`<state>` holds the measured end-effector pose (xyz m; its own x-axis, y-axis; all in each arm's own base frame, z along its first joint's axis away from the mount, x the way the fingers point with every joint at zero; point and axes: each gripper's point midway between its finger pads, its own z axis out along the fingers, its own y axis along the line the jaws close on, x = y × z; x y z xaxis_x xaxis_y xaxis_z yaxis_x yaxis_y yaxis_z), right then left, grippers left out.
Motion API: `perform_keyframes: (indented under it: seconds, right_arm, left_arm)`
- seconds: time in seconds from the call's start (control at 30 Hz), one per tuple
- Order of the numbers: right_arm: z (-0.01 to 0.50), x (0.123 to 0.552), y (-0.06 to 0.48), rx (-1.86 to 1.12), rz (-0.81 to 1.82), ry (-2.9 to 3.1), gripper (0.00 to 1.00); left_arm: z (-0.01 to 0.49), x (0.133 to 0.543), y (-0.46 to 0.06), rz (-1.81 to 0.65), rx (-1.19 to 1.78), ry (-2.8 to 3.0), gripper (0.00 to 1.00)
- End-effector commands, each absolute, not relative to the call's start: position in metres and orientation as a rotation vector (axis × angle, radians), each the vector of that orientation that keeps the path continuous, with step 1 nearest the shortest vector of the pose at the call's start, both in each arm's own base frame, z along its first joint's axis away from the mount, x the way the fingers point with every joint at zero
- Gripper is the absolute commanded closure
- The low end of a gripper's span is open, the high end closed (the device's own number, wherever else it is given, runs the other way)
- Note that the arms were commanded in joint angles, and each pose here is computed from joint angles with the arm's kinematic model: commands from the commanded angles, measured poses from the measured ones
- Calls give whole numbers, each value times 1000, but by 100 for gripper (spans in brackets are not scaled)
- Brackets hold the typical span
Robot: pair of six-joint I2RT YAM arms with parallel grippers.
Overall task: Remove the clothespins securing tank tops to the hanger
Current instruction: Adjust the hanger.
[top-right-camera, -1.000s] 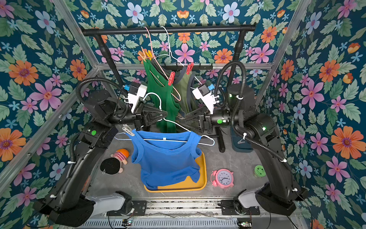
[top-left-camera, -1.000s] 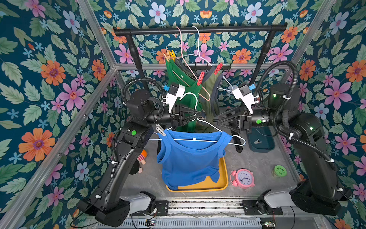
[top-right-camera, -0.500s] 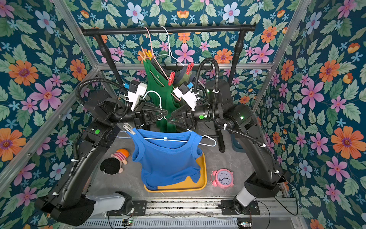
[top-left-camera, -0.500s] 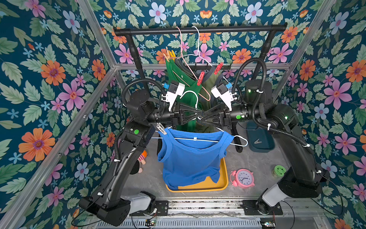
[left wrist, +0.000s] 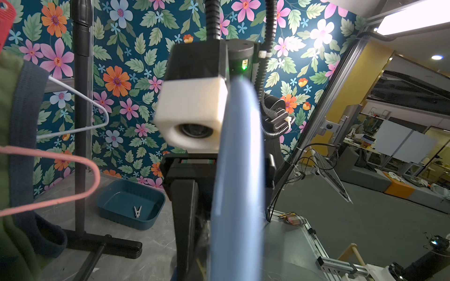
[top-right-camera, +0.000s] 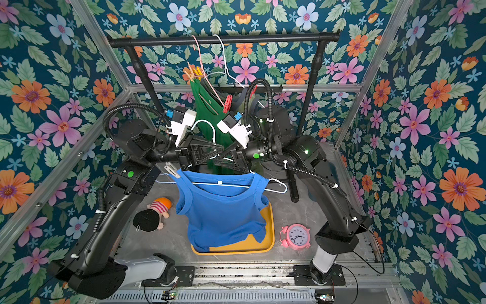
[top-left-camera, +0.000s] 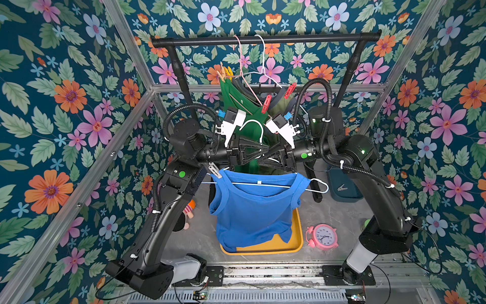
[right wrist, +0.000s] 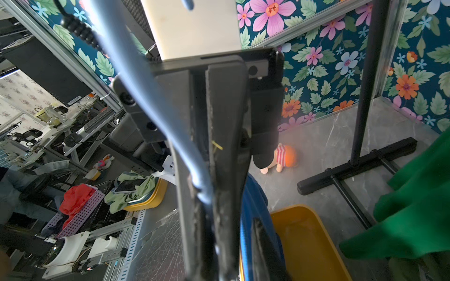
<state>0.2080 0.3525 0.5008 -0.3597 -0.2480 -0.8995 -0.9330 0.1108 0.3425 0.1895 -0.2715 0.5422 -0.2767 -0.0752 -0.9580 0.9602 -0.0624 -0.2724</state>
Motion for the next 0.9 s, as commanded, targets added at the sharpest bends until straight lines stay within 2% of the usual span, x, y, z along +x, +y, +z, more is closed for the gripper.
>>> perform_keyframes:
  seconds: [0.0,0.33,0.4,0.53,0.63,0.7,0.8,0.87]
  right_arm:
    - [506,206,350,-1173,1265,1675,75]
    - [517,201,347,-1167,1274,1634,77]
    - [516,203,349,-1167,1275,1634,81]
    - [517,204,350,-1163,1280,1632,98]
    - [517,204,350,-1164,1282,1633,100]
    - [517,203,350,-1167,1282,1630,100]
    - [517,201,349,-1173,1283,1627,100]
    - [518,200,347,-1176,1280,1621,100]
  left_arm:
    - [553,185,-270,-1475,1058,1260,100]
    - [550,185,-269,-1467,1059,1269,100]
    - [550,184,-269,-1467,1059,1269,100]
    - [551,182,-268,-1463,1061,1264,100]
    - [554,180,-267,-1458,1062,1257,99]
    - [556,179,-266,-1450,1064,1252,92]
    - [559,176,-264,-1429,1068,1245,64]
    - [559,175,-263,-1417,1070,1247,53]
